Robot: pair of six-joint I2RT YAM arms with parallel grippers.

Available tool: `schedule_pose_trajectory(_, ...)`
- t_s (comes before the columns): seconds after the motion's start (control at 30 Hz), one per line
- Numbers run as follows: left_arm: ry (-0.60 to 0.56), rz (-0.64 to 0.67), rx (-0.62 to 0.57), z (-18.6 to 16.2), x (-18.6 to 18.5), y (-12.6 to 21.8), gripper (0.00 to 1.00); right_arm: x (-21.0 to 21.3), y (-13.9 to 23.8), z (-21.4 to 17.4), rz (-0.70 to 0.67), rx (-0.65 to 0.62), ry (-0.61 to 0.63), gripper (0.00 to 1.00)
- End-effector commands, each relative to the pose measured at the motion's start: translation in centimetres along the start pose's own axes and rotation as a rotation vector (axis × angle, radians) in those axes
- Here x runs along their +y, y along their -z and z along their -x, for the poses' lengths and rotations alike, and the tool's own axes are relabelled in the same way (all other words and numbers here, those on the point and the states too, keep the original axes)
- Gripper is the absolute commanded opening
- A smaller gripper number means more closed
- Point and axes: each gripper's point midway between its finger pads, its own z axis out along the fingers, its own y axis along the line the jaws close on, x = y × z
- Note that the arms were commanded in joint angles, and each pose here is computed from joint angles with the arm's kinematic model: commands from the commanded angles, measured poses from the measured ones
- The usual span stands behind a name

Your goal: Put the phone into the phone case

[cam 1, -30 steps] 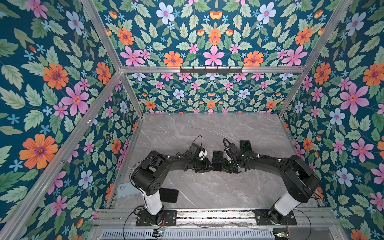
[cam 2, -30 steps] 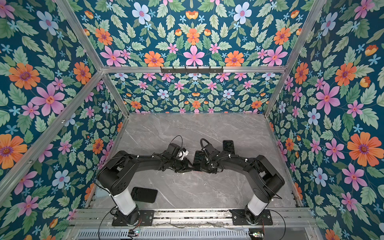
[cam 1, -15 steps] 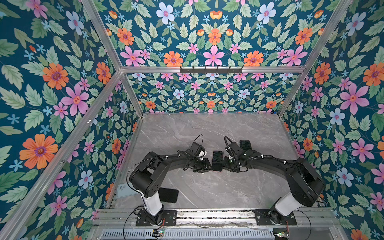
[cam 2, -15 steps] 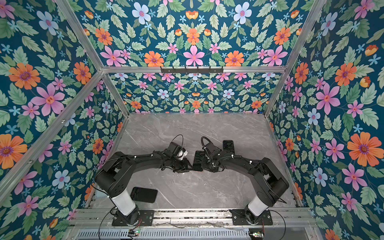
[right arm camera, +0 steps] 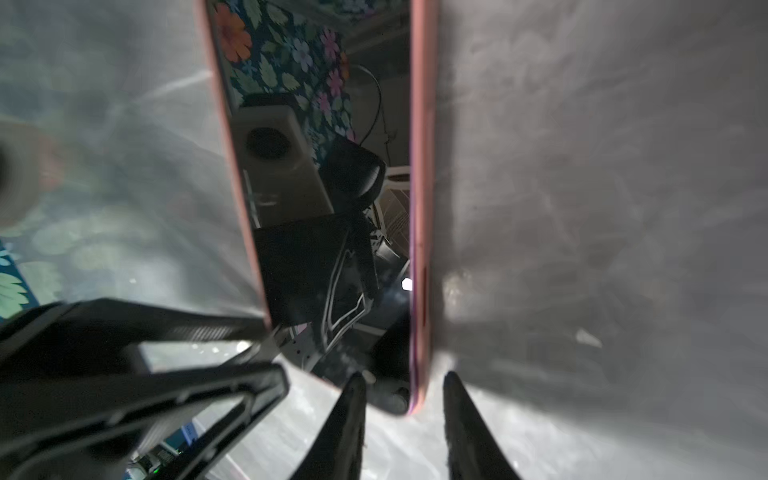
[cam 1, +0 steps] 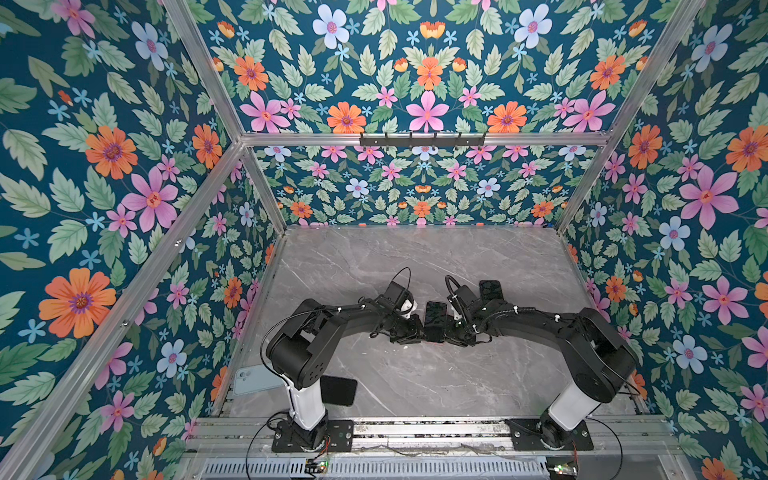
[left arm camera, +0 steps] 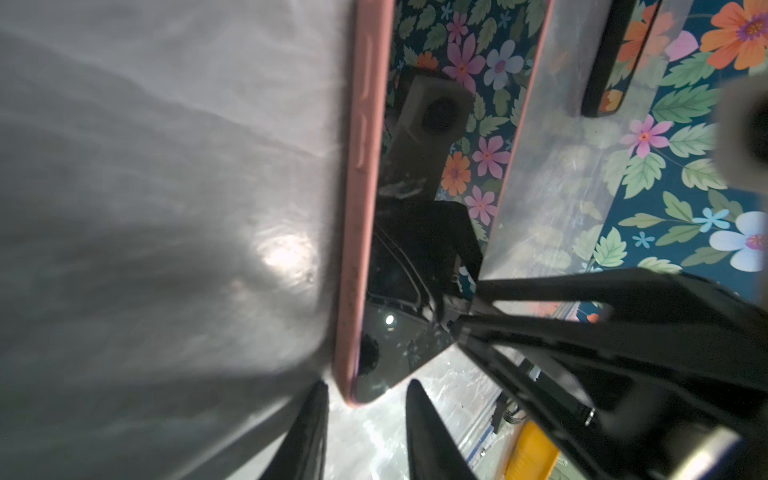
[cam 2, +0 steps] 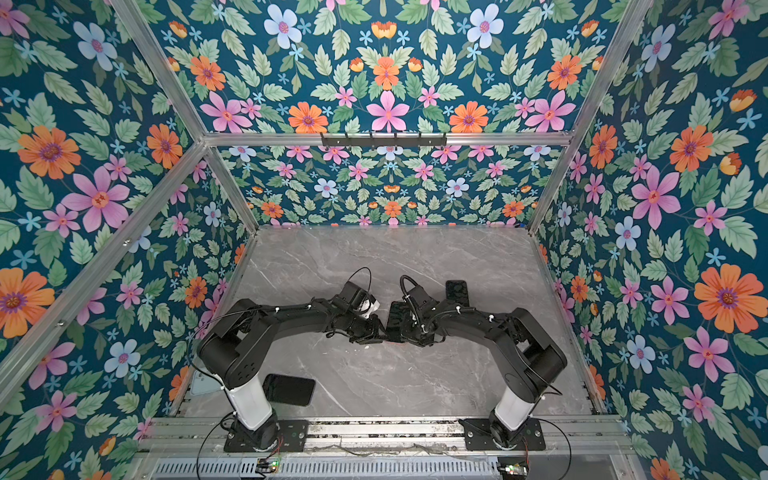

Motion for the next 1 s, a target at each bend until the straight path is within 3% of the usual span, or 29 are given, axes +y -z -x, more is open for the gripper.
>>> schedule_pose_trajectory(0.0, 0.019, 0.028, 0.012, -0.4, 0.8, -0.4, 0.31, 0.0, -0.4, -0.2, 0.001, 0.009, -0.011, 0.33)
schedule_pose_trajectory(0.47, -0.003, 0.017, 0.007, -0.5, 0.2, -0.4, 0.17, 0.6, -0.6, -0.1, 0.032, 0.015, -0.013, 0.26)
schedule_pose_trajectory(0.8, -0.016, 0.018, -0.005, -0.6, -0.4, -0.2, 0.13, 0.7, -0.4, -0.1, 0.037, 0.013, -0.013, 0.17)
schedule_pose_trajectory(0.97, -0.020, 0.028, -0.022, -0.4, -0.7, 0.4, 0.14, 0.4, 0.1, 0.0, 0.017, 0.000, -0.008, 0.20)
